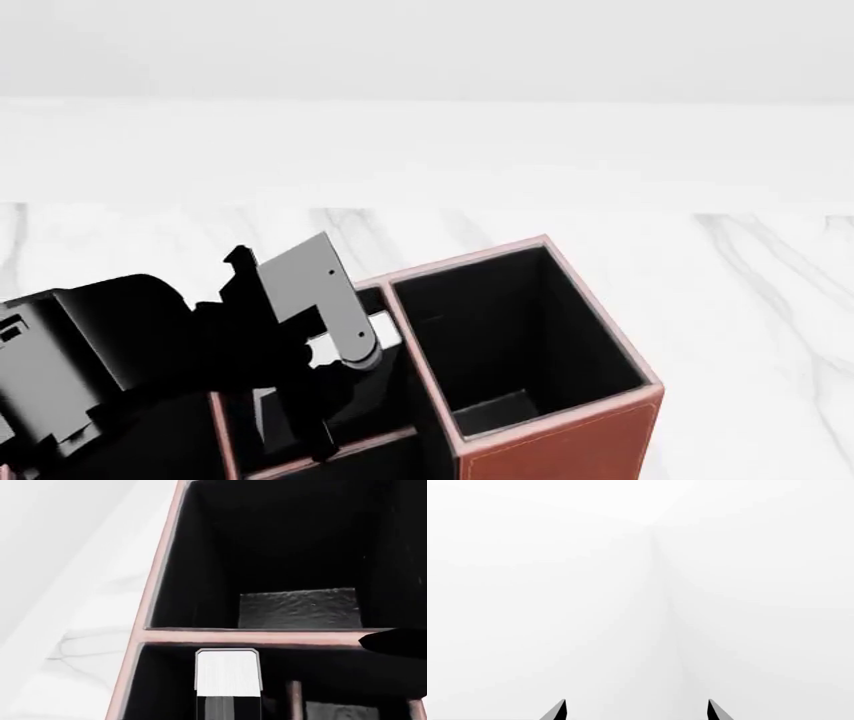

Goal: Pick up the book and place it in the front compartment of the caddy.

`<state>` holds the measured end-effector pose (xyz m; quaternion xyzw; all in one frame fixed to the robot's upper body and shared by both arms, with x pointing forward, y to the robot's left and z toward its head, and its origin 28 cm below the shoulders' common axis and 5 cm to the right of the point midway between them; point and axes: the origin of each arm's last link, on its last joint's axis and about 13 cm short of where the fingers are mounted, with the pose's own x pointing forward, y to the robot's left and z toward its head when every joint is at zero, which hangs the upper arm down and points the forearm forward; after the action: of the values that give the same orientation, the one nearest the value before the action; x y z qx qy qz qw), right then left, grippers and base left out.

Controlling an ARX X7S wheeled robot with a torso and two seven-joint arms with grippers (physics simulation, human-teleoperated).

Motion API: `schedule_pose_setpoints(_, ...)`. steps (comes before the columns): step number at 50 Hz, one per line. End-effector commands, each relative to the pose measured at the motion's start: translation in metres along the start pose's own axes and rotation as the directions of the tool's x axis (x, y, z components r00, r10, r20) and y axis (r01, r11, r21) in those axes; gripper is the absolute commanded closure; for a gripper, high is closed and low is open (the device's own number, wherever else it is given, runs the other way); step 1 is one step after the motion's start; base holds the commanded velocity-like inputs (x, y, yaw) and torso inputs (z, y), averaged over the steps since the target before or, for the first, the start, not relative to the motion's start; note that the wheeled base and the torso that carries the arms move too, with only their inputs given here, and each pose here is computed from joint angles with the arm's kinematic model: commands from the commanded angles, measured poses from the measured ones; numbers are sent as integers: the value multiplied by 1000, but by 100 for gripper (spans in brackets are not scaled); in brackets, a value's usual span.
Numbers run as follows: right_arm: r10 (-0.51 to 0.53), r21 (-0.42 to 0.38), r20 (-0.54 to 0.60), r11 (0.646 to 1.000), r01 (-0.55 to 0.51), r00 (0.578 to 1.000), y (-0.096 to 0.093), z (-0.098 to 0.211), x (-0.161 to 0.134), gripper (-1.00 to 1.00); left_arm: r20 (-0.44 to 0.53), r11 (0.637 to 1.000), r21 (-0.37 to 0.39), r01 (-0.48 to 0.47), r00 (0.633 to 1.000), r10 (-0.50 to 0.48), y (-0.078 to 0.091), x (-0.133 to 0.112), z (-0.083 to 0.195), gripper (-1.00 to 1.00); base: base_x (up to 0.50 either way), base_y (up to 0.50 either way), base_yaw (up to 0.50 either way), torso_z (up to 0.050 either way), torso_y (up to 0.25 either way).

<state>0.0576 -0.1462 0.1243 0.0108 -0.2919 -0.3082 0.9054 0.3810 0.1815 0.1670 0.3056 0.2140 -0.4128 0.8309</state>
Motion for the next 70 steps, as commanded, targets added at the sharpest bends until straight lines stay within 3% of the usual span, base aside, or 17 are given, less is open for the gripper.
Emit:
schedule_pose_setpoints(1, 4, -2, -1, 1000, -4, 1000, 1, 1, 0, -100, -22, 998, 11, -56, 998, 56, 3, 10, -11, 100, 0, 0, 0, 0, 0)
schedule_pose_setpoints(29, 10, 0, -4, 1000, -10, 1000, 1, 1, 1, -100, -106, 997, 36, -70, 992, 73, 8, 14, -36, 100, 1, 0, -1, 0, 0)
schedule_pose_setpoints(32, 10, 1, -3, 1000, -10, 1000, 0, 1, 0, -100, -118, 994, 78, -74, 990, 83, 8, 15, -37, 100, 4, -1, -1, 0, 0)
schedule_pose_setpoints(33, 10, 1, -3, 1000, -10, 1000, 0, 1, 0, -100, -119, 994, 84, -73, 989, 83, 9, 15, -36, -100, 0, 0, 0, 0, 0)
schedule_pose_setpoints(47, 9, 4, -3, 1000, -8, 1000, 0, 0, 1, -100, -88, 992, 94, -80, 992, 89, 12, 4, -27, -100, 5, 0, -3, 0, 0)
schedule_pose_setpoints(58, 6, 5, -3, 1000, -6, 1000, 0, 0, 1, -100, 20, 997, 38, -66, 998, 65, 10, -9, -12, -100, 0, 0, 0, 0, 0)
schedule_pose_setpoints(70, 6, 8, -2, 1000, -5, 1000, 0, 1, 2, -100, 133, 998, 57, -41, 991, 33, -5, -52, 18, -100, 0, 0, 0, 0, 0)
